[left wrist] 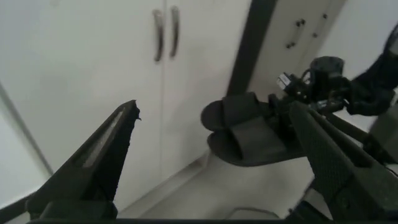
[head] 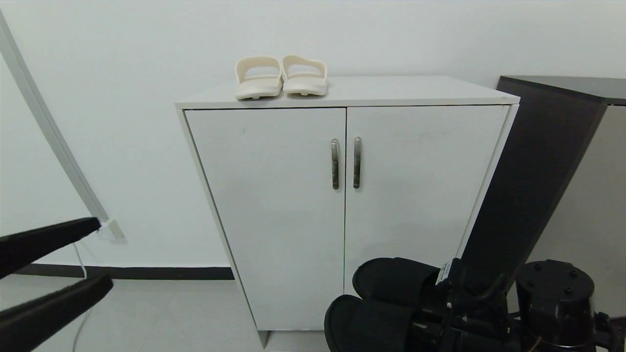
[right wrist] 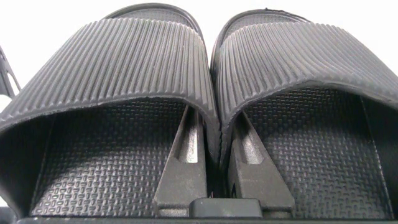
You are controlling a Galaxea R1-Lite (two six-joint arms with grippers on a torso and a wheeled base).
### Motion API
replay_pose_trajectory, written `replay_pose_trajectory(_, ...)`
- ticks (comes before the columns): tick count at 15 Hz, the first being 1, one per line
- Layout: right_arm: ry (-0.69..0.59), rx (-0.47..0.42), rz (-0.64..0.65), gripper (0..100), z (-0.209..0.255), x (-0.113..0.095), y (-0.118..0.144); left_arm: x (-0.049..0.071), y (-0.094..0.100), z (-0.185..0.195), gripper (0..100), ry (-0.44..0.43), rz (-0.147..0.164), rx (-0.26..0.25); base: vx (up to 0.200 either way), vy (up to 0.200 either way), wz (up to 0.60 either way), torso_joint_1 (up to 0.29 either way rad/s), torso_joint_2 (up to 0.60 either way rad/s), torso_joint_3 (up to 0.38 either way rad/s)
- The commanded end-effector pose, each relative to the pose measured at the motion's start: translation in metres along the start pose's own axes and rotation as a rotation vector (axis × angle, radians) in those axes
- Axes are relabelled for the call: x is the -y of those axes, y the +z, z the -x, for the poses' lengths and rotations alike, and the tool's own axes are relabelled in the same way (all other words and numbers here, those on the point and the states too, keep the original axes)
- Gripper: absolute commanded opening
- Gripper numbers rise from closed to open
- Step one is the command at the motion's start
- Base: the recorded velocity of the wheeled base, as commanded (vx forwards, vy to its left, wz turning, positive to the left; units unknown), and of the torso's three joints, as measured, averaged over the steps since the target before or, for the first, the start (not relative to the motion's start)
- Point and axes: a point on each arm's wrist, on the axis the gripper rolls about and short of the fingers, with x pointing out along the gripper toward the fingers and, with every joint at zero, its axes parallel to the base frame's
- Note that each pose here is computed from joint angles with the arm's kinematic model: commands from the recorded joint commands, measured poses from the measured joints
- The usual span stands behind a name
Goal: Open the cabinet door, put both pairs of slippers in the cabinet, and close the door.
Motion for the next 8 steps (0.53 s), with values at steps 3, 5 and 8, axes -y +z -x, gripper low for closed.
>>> replay_pose_trajectory(3,0.001,-0.008,0.013,0,0.001,-0.001,-0.002,-0.001,0.023,-0.070,100,-0.224,0.033,-0.122,0.000,0.000,0.00,-0.014,0.10,0.097)
replay_pose_trajectory(5,-0.002,-0.008,0.013,0,0.001,-0.001,-0.002,0.006,0.026,-0.103,100,-0.311,0.038,-0.174,0.000,0.000,0.00,0.000,0.00,0.000)
replay_pose_trajectory(8,-0.004,-0.004,0.013,0,0.003,-0.001,-0.001,0.016,0.031,-0.149,100,-0.396,0.060,-0.195,0.000,0.000,0.00,0.000,0.00,0.000)
